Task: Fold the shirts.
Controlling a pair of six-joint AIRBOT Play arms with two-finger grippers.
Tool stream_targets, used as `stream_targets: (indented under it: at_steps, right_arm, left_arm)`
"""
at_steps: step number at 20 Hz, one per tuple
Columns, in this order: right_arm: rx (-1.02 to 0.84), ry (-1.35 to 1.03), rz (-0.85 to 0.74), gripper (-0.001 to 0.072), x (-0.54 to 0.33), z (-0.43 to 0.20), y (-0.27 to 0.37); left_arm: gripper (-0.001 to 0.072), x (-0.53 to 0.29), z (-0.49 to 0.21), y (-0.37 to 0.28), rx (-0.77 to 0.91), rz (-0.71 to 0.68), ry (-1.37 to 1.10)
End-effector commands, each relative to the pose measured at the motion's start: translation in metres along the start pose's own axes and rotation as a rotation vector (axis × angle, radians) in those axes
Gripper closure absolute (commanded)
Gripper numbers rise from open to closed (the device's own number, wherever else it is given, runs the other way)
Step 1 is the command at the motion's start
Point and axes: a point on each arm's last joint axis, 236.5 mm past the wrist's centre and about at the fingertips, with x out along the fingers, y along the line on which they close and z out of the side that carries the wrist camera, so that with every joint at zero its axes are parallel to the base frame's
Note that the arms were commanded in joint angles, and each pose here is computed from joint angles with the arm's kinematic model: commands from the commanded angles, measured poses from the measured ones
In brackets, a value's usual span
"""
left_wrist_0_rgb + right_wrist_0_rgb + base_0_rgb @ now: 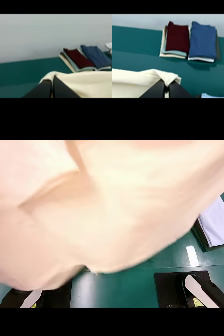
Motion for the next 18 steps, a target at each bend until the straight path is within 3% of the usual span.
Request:
stream_targets:
  at_steps: [1,5,9,15,18]
  right_arm:
    - [0.060,0.273,0.046,0.0694,0.075,-0.064,-0.017]
    - [0.119,0.640,0.029,0.0694,0.172,-0.186,-0.041]
    - [0.177,0.780,0.055,0.0694,0.251,-0.258,-0.045]
    - [0.153,0.695,0.063,0.0693,0.323,-0.231,-0.051]
    - [0.131,0.711,0.058,0.0694,0.310,-0.224,-0.052]
  left_arm:
    - [0.0683,0.098,-0.116,0.033,-0.145,-0.018,0.388]
    - [0.0683,0.187,-0.273,0.075,-0.270,-0.008,0.750]
    - [0.0683,0.248,-0.368,0.103,-0.339,0.001,0.874]
    - [0.0683,0.290,-0.376,0.126,-0.349,0.040,0.765]
    - [0.0682,0.265,-0.390,0.117,-0.305,0.005,0.901]
